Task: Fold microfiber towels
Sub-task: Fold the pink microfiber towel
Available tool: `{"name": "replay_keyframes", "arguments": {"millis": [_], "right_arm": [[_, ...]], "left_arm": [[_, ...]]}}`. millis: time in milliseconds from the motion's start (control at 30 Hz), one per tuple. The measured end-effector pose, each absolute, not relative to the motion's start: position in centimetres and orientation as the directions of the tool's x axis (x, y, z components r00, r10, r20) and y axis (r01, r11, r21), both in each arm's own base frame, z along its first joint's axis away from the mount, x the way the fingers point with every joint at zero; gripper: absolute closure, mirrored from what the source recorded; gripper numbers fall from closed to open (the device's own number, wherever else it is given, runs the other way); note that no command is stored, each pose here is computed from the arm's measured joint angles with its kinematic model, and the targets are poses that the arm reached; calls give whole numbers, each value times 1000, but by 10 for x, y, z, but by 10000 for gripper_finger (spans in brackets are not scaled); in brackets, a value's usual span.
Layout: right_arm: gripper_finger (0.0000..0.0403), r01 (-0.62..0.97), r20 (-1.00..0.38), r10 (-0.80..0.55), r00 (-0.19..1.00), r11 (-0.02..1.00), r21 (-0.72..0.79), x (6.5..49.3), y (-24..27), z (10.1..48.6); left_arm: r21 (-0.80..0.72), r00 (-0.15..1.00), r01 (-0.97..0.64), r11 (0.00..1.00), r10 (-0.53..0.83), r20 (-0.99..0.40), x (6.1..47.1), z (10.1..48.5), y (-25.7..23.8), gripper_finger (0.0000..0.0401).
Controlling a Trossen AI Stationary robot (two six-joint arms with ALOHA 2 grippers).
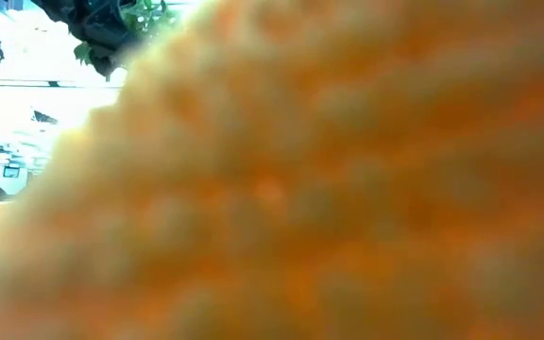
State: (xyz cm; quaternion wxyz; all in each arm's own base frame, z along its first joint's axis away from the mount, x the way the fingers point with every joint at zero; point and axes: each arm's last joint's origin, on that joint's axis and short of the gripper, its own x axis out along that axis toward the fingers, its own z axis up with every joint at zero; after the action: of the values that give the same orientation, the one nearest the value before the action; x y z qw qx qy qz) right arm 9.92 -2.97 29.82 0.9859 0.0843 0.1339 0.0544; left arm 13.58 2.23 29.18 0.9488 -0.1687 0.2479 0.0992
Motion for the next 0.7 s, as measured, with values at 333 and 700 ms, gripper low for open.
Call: {"name": "replay_keyframes", "arguments": {"millis": [333, 700], "right_arm": [[369, -138, -250, 181, 951, 974, 178, 108, -27, 299], [377, -126, -235, 175, 956, 970, 208, 128, -31, 300]], "left_arm": [[-449, 845, -363, 816, 86, -528, 136, 290, 7, 401], [-605, 842, -447, 659, 82, -532, 137, 289, 7, 401]]}}
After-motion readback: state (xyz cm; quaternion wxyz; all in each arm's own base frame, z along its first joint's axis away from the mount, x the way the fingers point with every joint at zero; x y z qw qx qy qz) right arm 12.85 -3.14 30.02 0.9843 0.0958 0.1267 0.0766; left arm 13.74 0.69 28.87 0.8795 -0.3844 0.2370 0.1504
